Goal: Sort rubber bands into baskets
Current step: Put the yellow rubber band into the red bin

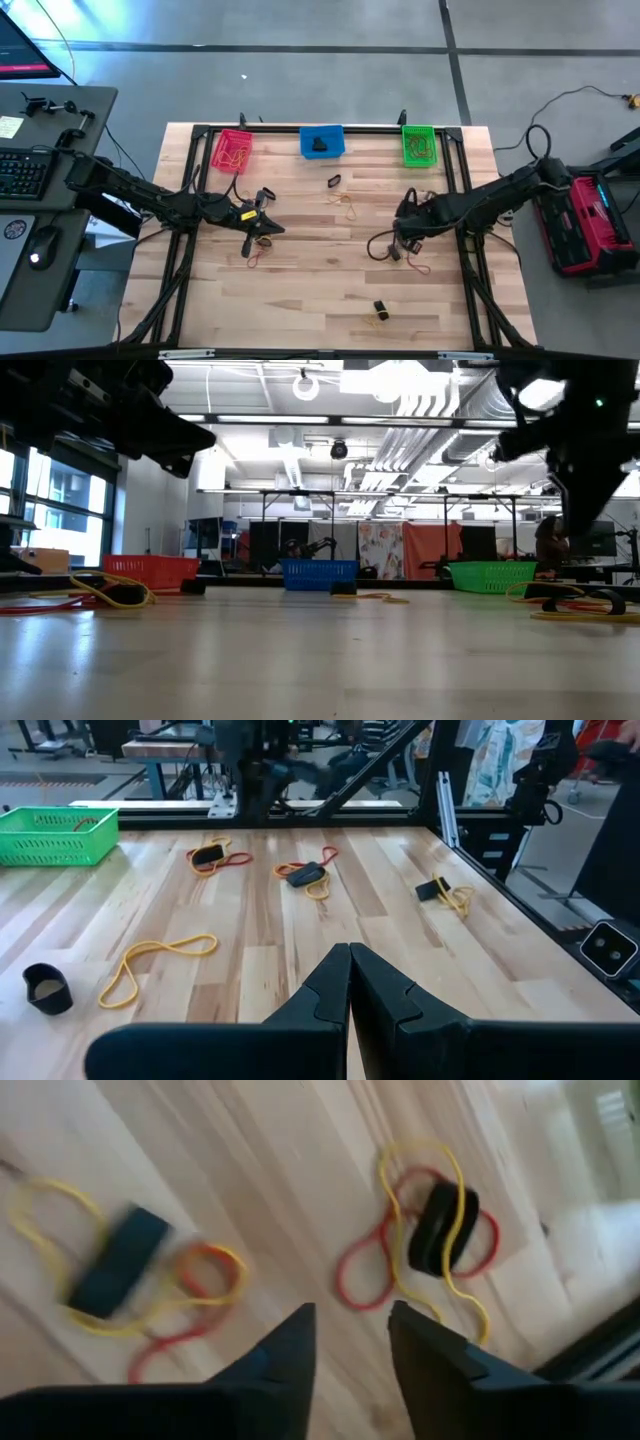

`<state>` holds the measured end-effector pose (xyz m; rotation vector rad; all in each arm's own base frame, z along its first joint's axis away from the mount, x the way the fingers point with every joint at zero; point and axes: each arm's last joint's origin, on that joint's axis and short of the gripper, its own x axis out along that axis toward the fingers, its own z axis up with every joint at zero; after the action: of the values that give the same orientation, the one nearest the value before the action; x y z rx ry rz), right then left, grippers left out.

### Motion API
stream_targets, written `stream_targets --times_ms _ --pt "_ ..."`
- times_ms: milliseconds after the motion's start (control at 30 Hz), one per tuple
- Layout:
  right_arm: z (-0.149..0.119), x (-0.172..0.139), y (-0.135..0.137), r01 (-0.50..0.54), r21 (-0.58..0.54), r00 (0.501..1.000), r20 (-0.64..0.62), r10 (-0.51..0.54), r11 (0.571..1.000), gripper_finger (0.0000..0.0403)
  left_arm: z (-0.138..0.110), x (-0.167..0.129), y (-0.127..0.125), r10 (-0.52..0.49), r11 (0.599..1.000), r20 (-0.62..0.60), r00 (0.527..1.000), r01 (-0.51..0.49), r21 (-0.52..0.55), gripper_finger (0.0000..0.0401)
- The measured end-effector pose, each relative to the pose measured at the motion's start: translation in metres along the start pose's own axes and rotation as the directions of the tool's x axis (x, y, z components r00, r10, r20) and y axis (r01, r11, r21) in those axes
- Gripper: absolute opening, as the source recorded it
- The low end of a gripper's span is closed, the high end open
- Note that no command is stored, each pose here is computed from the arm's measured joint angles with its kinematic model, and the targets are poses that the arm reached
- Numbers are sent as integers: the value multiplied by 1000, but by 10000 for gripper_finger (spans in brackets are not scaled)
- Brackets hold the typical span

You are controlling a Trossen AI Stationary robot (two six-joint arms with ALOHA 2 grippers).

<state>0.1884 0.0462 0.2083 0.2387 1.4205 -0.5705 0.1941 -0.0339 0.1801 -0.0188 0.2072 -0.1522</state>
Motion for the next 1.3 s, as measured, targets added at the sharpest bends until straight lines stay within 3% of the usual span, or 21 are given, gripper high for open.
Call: stream_targets --times_ms 267,467,700,833,1000,1300 --pt "-14 33 -17 91 -67 990 -101 -97 994 179 0 0 0 0 1000 0 1000 0 16 0" --pt "-14 52 -31 134 -42 984 -109 -137 990 177 0 0 0 0 1000 1 1000 0 31 0" --pt "-5 66 -41 102 4 991 -87 -101 995 165 0 0 0 0 999 1 1000 0 33 0" --pt "-2 68 -48 134 51 987 -95 -128 990 144 0 0 0 0 999 1 1000 0 33 0" --pt "0 69 -53 139 71 986 -103 -131 988 89 0 0 0 0 999 1 1000 0 34 0" --pt "2 70 -53 82 54 989 -128 -74 995 7 0 0 0 0 999 0 1000 0 35 0"
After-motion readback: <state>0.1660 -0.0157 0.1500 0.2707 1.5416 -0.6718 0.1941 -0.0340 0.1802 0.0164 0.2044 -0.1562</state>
